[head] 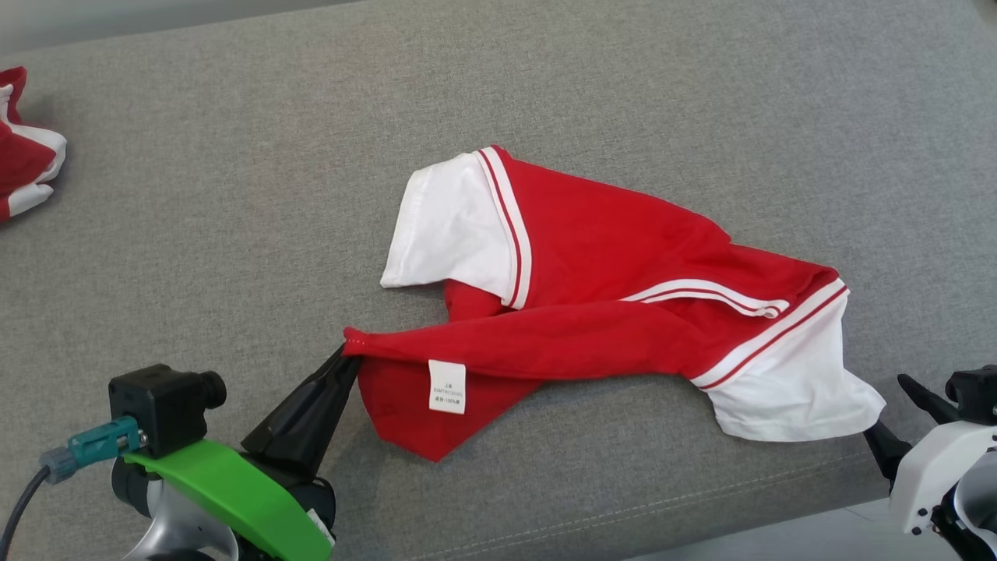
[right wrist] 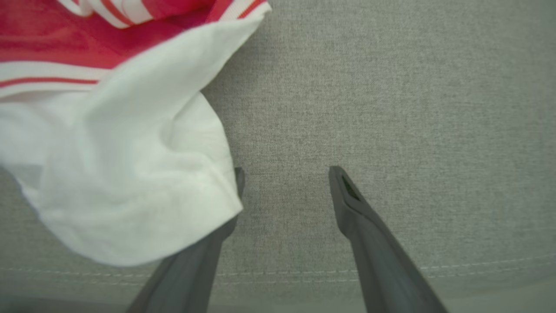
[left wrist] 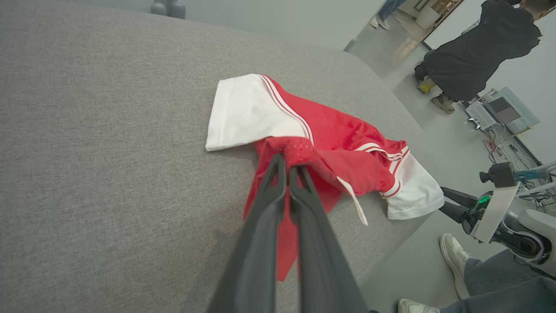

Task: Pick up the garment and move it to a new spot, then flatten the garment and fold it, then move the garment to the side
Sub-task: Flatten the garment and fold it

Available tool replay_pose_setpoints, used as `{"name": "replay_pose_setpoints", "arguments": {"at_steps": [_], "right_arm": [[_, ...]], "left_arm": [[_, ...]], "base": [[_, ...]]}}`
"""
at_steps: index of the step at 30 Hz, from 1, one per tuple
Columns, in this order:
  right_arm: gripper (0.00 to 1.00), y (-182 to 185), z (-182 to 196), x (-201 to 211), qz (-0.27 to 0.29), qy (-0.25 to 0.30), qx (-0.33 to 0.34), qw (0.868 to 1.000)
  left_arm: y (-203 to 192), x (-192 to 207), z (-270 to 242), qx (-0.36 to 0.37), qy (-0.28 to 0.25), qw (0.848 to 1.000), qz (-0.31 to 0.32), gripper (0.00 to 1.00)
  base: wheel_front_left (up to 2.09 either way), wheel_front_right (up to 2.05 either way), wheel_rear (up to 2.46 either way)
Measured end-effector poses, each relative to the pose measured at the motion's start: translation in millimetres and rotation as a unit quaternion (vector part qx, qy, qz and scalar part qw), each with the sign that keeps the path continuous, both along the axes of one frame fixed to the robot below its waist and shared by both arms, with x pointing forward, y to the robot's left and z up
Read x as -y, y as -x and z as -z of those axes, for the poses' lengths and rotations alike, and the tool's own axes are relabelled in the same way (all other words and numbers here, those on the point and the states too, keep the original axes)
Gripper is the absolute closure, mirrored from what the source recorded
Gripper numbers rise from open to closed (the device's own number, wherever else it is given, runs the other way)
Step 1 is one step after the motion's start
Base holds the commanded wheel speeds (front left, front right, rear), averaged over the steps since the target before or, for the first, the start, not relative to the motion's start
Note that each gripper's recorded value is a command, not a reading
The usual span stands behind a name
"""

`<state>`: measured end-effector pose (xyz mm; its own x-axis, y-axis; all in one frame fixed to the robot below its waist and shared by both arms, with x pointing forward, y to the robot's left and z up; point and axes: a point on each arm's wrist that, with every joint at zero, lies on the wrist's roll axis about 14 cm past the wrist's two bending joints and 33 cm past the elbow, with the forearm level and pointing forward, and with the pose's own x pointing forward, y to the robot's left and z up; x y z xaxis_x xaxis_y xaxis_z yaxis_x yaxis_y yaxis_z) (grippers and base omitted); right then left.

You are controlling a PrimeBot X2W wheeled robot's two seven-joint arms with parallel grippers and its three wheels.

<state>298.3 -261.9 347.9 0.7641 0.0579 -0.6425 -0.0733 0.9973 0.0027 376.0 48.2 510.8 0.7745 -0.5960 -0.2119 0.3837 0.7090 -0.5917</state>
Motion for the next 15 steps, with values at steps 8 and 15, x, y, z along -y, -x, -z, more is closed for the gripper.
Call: {"name": "replay_pose_setpoints", "arguments": {"at_steps": [8,15], "right_arm": [[0.00,30,18,-15,-0.024,-0.016,-0.057,0.998],[0.00,43,18,-37,-0.059,-0.036,-0.071,0.995]], "left_arm": [[0,0,-2,0.000,0.001,1.000,0.002,1.00],[0,-6,4,-0.011,-0.004,1.000,-0.007,1.00]], "base": [[0.00,0.00,0.00],[0.00,0.00,0.00]]}}
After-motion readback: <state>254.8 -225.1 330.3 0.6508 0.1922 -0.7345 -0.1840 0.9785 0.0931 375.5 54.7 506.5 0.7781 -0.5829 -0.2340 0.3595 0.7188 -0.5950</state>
